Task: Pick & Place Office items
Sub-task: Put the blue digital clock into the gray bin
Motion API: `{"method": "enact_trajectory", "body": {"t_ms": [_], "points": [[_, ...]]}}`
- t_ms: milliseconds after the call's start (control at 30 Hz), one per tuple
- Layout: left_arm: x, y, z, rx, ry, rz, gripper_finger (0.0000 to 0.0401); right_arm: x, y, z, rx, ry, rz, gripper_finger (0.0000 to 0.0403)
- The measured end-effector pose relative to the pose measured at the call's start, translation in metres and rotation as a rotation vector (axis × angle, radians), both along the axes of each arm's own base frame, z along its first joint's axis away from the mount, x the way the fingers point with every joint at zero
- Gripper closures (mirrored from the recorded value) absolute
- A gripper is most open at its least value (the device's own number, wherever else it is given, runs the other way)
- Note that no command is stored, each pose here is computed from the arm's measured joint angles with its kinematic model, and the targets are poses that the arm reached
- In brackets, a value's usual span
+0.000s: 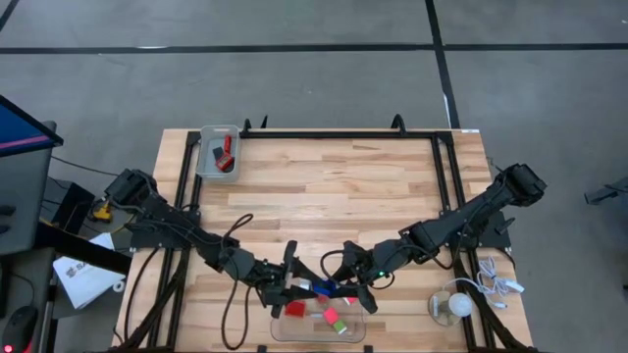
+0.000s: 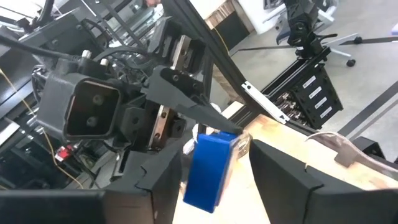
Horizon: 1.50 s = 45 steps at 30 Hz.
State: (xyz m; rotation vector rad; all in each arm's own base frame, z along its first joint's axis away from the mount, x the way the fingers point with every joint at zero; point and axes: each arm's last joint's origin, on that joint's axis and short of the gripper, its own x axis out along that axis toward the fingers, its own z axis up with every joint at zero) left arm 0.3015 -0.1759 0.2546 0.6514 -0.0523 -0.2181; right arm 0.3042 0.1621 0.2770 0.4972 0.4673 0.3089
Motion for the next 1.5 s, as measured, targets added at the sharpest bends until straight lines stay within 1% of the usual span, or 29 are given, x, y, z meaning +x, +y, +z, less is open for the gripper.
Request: {"method": "enact_trajectory", "body": {"t_ms": [400,467,600,767,800,833,967,1067,1200,1333,1500], "points": [[0.0,0.0,0.0,-0.005,0.004,-0.007,0.0321,-0.001,0.0,-0.001,-0.001,0.012,0.007,0.0265],[0.0,-0.001,0.0,-0.005,0.004,-0.008,0.0327,-0.001,0.0,-0.001,0.001,0.012,0.007,0.0265],[0.0,0.0,0.0,-0.009,0.005,-0.007,0.0327,-0.001,0.0,0.0,0.0,0.01,0.007,0.0265],[0.0,0.0,0.0,-0.012,0.0,-0.004,0.0329,0.0,0.0,0.0,-0.031,-0.013,0.008,0.0265],[0.0,0.0,0.0,-0.013,-0.001,-0.004,0.0329,0.0,0.0,0.0,-0.04,-0.019,0.008,0.026],[0.0,0.0,0.0,-0.014,-0.002,-0.004,0.0329,0.0,0.0,0.001,-0.046,-0.025,0.007,0.0246],[0.0,0.0,0.002,-0.041,-0.009,0.003,0.033,0.001,-0.001,0.002,-0.073,-0.047,-0.021,0.0162],[0.0,0.0,0.002,-0.045,-0.014,0.003,0.0334,0.001,-0.002,0.002,-0.082,-0.052,-0.032,0.0123],[0.0,0.0,0.002,-0.039,-0.012,0.003,0.0334,0.001,0.0,0.005,-0.077,-0.087,-0.026,0.0108],[0.0,0.0,0.0,-0.027,0.002,0.025,0.0334,0.001,0.003,0.007,-0.071,-0.11,-0.02,0.0106],[0.0,0.0,0.0,-0.023,0.007,0.034,0.0334,-0.002,0.002,0.01,-0.101,-0.119,-0.049,0.0105]]}}
